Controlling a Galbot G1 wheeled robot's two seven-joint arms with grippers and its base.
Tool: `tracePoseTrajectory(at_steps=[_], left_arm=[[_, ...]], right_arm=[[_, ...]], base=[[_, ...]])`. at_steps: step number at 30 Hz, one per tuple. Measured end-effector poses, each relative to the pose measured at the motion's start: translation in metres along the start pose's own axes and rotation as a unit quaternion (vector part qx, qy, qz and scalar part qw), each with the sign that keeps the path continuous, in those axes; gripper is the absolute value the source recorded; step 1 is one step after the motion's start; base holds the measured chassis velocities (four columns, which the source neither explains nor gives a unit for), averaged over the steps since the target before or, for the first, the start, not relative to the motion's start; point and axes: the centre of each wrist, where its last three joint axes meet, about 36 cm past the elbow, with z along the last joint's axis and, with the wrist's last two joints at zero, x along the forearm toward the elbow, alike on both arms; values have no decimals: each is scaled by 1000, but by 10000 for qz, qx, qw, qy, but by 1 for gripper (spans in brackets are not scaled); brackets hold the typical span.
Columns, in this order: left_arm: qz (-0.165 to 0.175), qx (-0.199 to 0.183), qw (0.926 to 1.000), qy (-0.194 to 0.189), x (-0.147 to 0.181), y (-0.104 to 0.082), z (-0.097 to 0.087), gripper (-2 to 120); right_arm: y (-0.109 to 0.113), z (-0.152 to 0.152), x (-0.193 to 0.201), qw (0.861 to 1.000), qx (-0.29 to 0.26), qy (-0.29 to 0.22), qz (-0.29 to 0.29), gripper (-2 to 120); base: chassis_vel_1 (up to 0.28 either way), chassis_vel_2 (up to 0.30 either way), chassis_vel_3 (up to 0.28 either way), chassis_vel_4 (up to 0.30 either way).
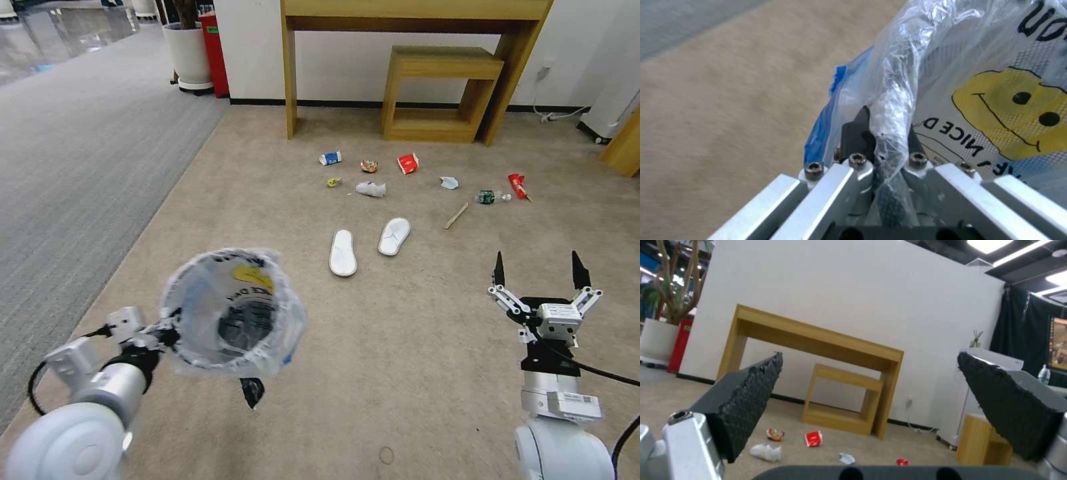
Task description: Pick up the trash bin and place the garbage on the floor into it.
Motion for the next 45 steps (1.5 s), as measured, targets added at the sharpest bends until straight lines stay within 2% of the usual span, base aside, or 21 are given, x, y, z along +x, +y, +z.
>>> tracePoseTrajectory(at_steps=[3, 10, 24, 40, 45], left_arm=[[-312, 17, 9994, -132, 4, 9, -8, 1], [-650, -10, 9976, -235, 9, 17, -10, 1], [-575, 54, 9981, -214, 11, 12, -5, 1], [-616, 7, 9977, -290, 12, 14, -9, 1], [-513, 85, 9984, -229, 12, 13, -8, 1]], right_arm=[[4, 3, 1, 10000, -66, -6, -11, 100], [5, 4, 0, 9999, -102, -63, -31, 100], [1, 5, 1, 9999, -24, -82, -102, 100], [0, 3, -3, 9998, 9, -152, -140, 100], [-1, 2, -3, 9998, 22, -161, -138, 100]], base=[[0, 0, 0, 0], [0, 0, 0, 0], [0, 0, 0, 0], [17, 16, -18, -24], [79, 89, -62, -65]])
